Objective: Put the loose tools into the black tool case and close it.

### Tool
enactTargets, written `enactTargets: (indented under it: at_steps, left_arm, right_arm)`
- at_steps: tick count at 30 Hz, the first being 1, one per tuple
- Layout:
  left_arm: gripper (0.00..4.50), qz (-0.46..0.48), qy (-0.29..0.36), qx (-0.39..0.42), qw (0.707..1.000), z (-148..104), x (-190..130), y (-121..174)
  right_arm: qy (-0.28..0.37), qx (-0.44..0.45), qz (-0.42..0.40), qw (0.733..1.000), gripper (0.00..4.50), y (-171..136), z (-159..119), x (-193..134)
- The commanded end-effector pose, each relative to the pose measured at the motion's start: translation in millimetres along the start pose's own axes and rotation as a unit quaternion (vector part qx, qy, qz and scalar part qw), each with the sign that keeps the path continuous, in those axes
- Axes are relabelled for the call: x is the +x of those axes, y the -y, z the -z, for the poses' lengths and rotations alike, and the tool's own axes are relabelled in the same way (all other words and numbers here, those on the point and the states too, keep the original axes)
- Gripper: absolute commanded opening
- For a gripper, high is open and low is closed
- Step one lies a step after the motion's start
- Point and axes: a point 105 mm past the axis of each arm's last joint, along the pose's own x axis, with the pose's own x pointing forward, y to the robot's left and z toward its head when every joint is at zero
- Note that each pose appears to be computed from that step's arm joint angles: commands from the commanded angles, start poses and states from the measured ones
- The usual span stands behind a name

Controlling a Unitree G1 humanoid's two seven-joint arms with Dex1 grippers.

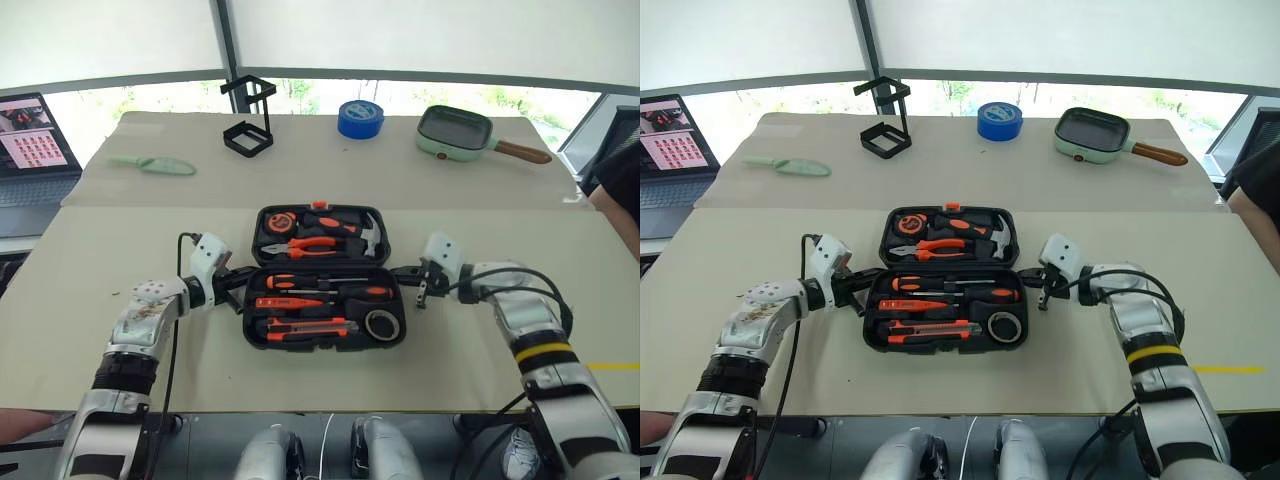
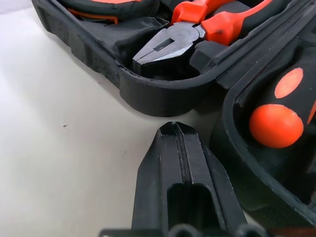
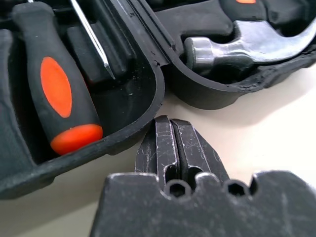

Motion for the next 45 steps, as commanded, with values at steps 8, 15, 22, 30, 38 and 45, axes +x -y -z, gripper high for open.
enactTargets:
  at_steps: [8, 15, 22, 30, 38, 45]
  left_arm:
    - [0.00, -0.054, -0.079, 0.010, 0.995, 18, -42, -19]
    - [1.79, -0.061, -0.110, -0.129, 0.984, 5, -67, -24]
    - [4.22, -0.034, -0.087, -0.243, 0.966, -44, -53, -26]
    - [4.43, -0.038, -0.122, -0.243, 0.962, -62, -9, -26]
    - [4.43, -0.021, -0.131, -0.244, 0.961, -60, 7, -23]
    - [2.56, -0.026, -0.117, -0.232, 0.965, -58, 20, -26]
  right_arm:
    - [0.032, 0.062, 0.033, 0.997, 0.58, -20, -7, -23]
    - [-0.021, 0.105, 0.045, 0.993, 2.86, -13, -14, -58]
    - [-0.092, 0.286, 0.037, 0.953, 4.50, -2, -43, -62]
    - [-0.148, 0.387, 0.088, 0.906, 4.50, 19, -48, -28]
    - [-0.151, 0.411, 0.128, 0.890, 4.50, 34, -39, -14]
    - [-0.169, 0.459, 0.159, 0.858, 2.71, 37, -23, -13]
